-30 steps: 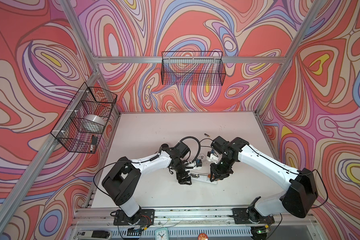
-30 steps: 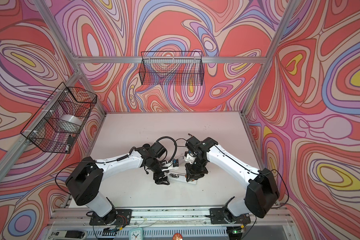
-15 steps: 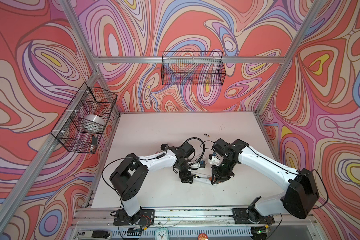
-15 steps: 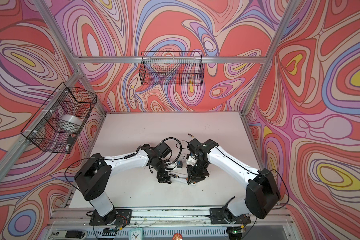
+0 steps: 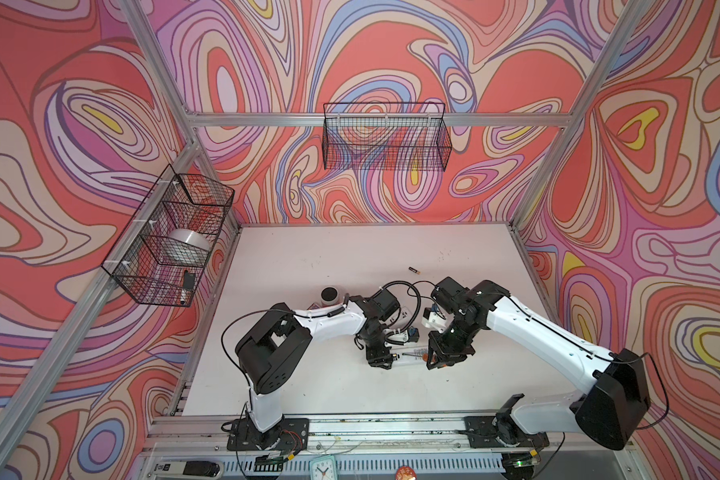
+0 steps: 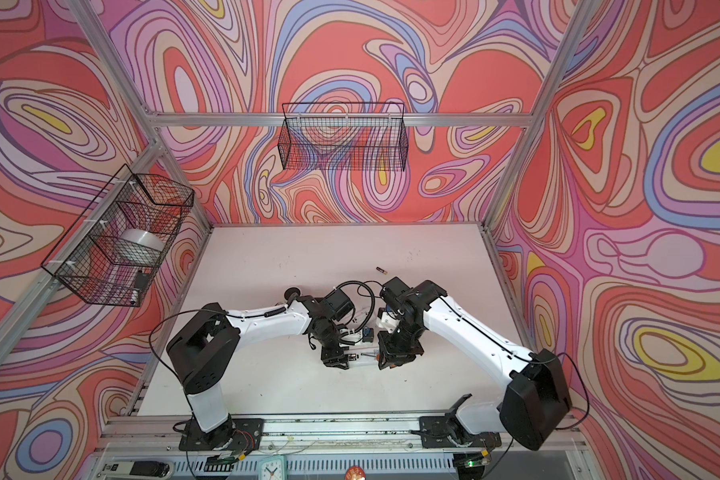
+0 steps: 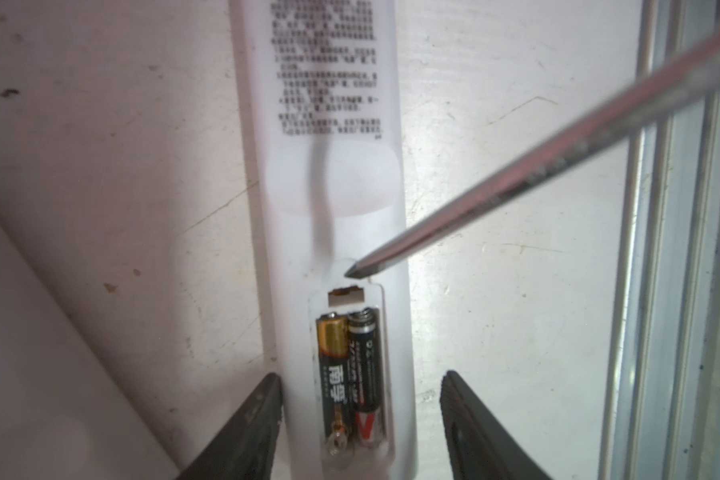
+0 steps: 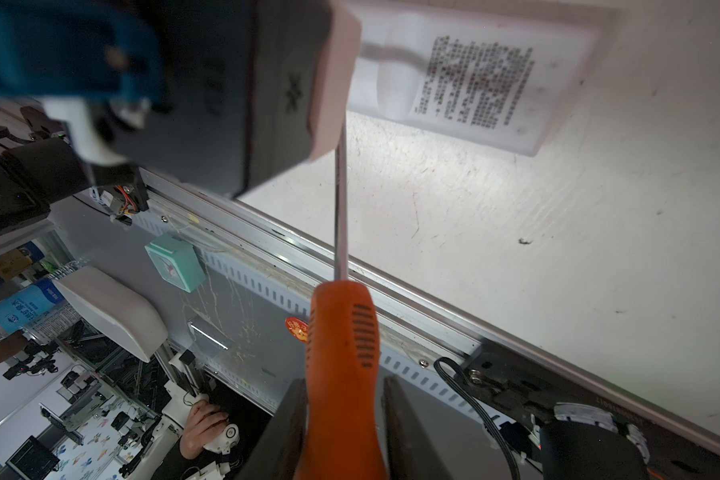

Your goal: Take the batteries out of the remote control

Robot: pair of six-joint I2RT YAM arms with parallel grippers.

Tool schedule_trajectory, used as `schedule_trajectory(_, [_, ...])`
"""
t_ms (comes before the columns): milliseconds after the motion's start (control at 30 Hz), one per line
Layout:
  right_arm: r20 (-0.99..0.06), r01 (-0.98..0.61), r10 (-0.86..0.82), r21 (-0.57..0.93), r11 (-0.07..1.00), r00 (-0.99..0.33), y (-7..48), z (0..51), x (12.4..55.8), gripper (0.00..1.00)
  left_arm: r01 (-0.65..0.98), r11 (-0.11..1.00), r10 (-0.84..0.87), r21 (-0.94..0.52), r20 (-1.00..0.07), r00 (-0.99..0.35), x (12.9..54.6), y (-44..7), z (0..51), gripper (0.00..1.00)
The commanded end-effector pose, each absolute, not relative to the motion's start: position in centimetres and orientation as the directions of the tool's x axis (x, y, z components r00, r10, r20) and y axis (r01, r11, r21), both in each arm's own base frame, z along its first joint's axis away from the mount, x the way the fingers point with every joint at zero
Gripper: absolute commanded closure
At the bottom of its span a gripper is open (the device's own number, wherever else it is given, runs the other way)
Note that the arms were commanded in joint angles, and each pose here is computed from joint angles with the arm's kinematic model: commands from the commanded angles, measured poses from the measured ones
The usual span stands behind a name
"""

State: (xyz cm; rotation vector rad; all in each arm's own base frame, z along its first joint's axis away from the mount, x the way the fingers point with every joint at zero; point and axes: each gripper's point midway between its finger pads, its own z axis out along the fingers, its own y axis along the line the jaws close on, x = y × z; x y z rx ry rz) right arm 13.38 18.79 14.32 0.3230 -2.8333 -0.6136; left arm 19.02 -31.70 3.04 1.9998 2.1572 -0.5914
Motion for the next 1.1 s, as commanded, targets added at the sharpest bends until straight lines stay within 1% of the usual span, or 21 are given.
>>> schedule_trajectory(0, [0.150,-0.177,-0.266,0.439,0.881,-0.952,18.6,15.0,13.4,1.00,0.969,0.049,0.943,-0.244,-0.308,-0.125,17.9,-31.2,2.4,0.46])
schedule_trajectory(100, [0.148,-0.189,-0.282,0.452,0.872,-0.948,18.7,15.1,13.3,1.00,0.970,0.068,0.940,-0.233,-0.309,-0.141,17.8,-31.2,2.3,0.49])
schedule_trajectory(167, [0.146,-0.200,-0.303,0.482,0.853,-0.942,19.2,15.2,13.2,1.00,0.970,0.093,0.935,-0.227,-0.314,-0.163,17.9,-31.3,2.3,0.43])
schedule_trajectory(233, [0.152,-0.205,-0.323,0.511,0.835,-0.934,19.6,15.3,12.9,1.00,0.968,0.120,0.932,-0.221,-0.310,-0.186,18.1,-31.3,2.3,0.40])
schedule_trajectory(333, [0.158,-0.221,-0.346,0.517,0.827,-0.925,19.6,14.9,12.7,1.00,0.963,0.156,0.930,-0.219,-0.297,-0.218,18.4,-31.3,2.0,0.39])
schedule_trajectory(500, [0.193,-0.229,-0.367,0.504,0.833,-0.910,19.2,14.2,12.4,1.00,0.960,0.180,0.928,-0.214,-0.288,-0.238,18.2,-31.3,1.7,0.39])
schedule_trajectory(567, [0.196,-0.219,-0.354,0.496,0.840,-0.914,19.0,14.0,12.5,1.00,0.956,0.199,0.926,-0.217,-0.278,-0.256,18.3,-31.3,1.5,0.41])
schedule_trajectory(700, [0.203,-0.195,-0.328,0.488,0.850,-0.922,18.5,14.0,12.9,1.00,0.944,0.224,0.927,-0.241,-0.248,-0.283,18.1,-31.5,0.8,0.52])
schedule_trajectory(733, [0.202,-0.194,-0.329,0.493,0.848,-0.923,18.6,14.3,12.9,1.00,0.942,0.227,0.926,-0.247,-0.244,-0.287,18.1,-31.5,0.7,0.54])
schedule_trajectory(800, [0.196,-0.191,-0.321,0.490,0.851,-0.927,18.4,15.1,13.1,1.00,0.942,0.227,0.927,-0.246,-0.242,-0.287,17.9,-31.6,0.6,0.56])
schedule_trajectory(933, [0.181,-0.139,-0.250,0.471,0.871,-0.951,16.8,16.6,13.7,1.00,0.938,0.241,0.914,-0.249,-0.267,-0.305,18.0,-32.4,0.8,0.58])
schedule_trajectory(1000, [0.181,-0.102,-0.211,0.477,0.873,-0.961,16.3,16.9,14.3,1.00,0.934,0.265,0.896,-0.240,-0.297,-0.331,18.5,-33.2,1.3,0.56])
schedule_trajectory(1067, [0.177,-0.089,-0.202,0.500,0.861,-0.963,16.4,17.2,14.8,1.00,0.929,0.306,0.869,-0.207,-0.339,-0.361,19.4,-33.6,1.9,0.42])
